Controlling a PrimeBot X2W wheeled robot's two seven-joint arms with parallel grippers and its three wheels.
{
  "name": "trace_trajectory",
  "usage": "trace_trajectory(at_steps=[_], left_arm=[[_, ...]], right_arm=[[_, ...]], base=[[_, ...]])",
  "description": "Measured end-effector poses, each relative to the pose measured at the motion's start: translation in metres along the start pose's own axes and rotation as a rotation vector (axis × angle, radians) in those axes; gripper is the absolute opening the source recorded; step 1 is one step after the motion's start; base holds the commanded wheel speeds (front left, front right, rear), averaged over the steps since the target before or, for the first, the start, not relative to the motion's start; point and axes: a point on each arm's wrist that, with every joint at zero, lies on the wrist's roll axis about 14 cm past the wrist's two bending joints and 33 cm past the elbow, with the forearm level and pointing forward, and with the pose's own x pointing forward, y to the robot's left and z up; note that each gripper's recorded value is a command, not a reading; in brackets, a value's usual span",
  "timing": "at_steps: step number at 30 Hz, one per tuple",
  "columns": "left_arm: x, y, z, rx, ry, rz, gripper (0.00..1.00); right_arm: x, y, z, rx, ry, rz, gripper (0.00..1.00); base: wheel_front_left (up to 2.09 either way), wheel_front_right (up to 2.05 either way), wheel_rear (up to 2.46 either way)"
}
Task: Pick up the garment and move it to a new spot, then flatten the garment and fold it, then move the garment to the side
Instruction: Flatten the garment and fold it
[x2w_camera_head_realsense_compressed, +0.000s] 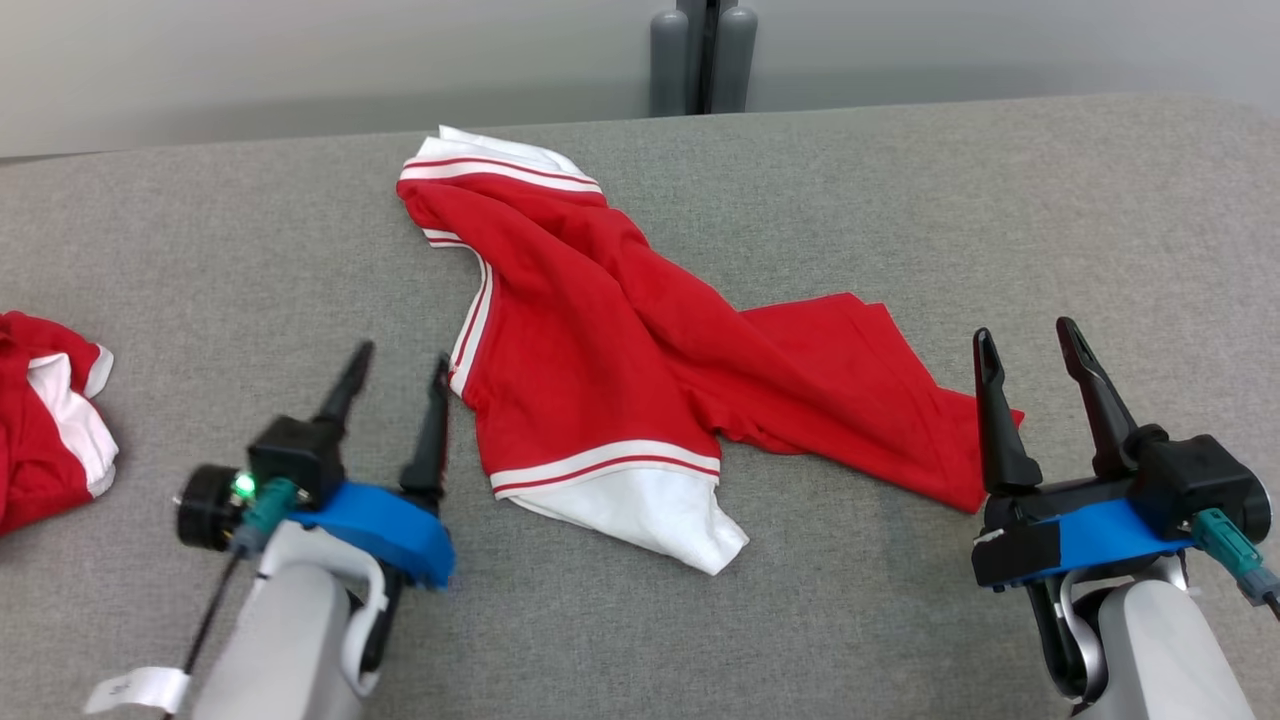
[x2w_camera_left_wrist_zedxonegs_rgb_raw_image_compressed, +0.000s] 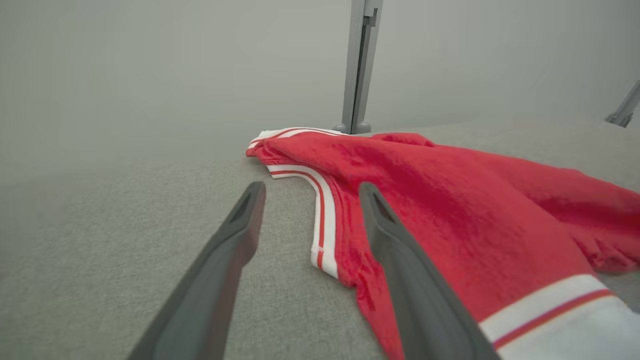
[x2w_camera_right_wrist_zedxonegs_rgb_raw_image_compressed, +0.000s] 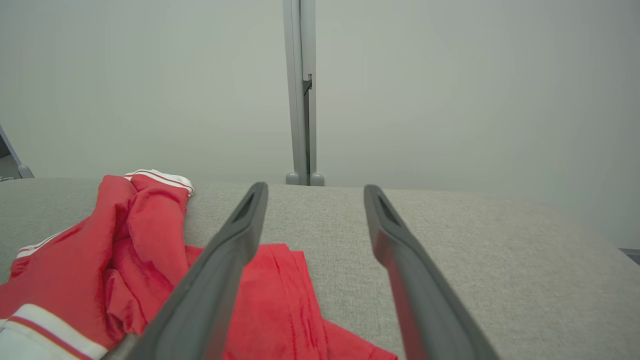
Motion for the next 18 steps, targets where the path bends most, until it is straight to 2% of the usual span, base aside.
trace_trajectory(at_steps=[10, 18], left_arm=[[-0.018, -0.048, -0.057, -0.038, 0.191, -0.114, 1.0], [-0.028, -0.054, -0.089, -0.039, 0.306, -0.133, 1.0]], right_arm=[[-0.01, -0.009, -0.001, 0.002, 0.01, -0.027, 1.0], [-0.014, -0.015, -0.002, 0.002, 0.015, -0.045, 1.0]], base=[[0.0, 0.0, 0.0], [0.0, 0.0, 0.0]])
